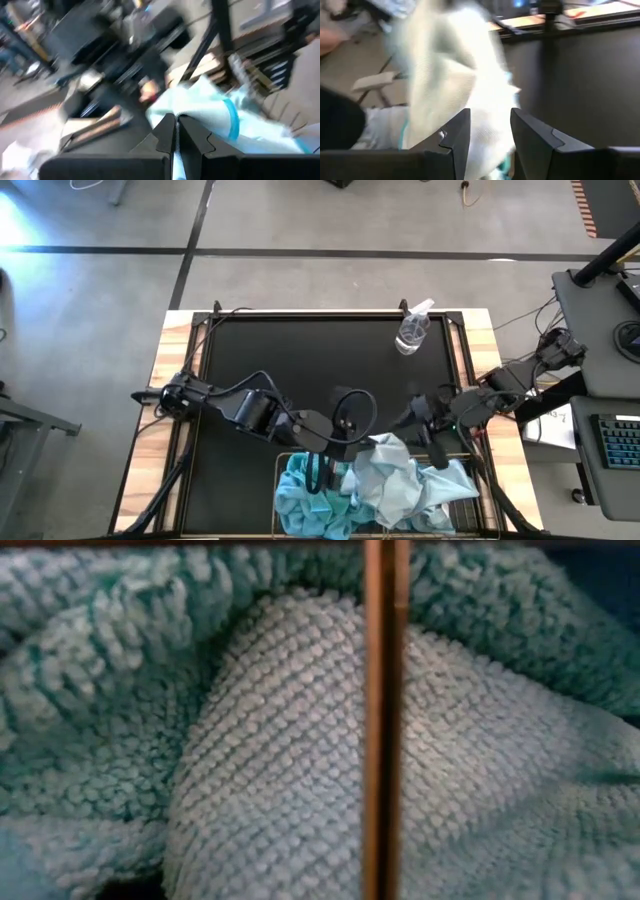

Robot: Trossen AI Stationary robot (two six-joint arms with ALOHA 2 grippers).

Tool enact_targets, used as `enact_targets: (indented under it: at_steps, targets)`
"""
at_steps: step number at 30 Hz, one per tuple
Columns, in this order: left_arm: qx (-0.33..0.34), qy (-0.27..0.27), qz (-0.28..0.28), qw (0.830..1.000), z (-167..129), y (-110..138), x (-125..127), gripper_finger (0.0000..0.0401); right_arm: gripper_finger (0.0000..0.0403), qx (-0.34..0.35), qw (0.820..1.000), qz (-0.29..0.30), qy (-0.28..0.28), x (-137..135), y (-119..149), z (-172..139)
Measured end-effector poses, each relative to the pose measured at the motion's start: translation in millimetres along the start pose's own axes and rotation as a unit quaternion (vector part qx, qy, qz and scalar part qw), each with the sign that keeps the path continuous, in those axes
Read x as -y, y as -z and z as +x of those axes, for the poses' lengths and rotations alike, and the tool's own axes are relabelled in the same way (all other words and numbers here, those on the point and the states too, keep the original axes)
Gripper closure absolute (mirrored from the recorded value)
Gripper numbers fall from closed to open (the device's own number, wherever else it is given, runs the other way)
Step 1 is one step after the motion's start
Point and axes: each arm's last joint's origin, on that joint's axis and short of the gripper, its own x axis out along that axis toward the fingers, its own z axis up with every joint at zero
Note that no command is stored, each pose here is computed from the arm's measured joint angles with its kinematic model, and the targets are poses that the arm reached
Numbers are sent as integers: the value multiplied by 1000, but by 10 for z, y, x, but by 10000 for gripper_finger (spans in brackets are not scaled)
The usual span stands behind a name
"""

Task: Sort microfiber towel by color & place in baskets
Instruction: Put the light blue towel into the right wire basket

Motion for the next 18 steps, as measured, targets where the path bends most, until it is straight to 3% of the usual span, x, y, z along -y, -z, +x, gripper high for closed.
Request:
enact_targets:
  at_steps: [8,18]
  targets:
    - [-38,-21,-14,999,-82,51,-42,401,268,-31,998,-48,-29,-153,86,192]
    - [-46,-21,-13,999,-91,66,-49,401,268,8,996,-77,-45,-290,-226,169]
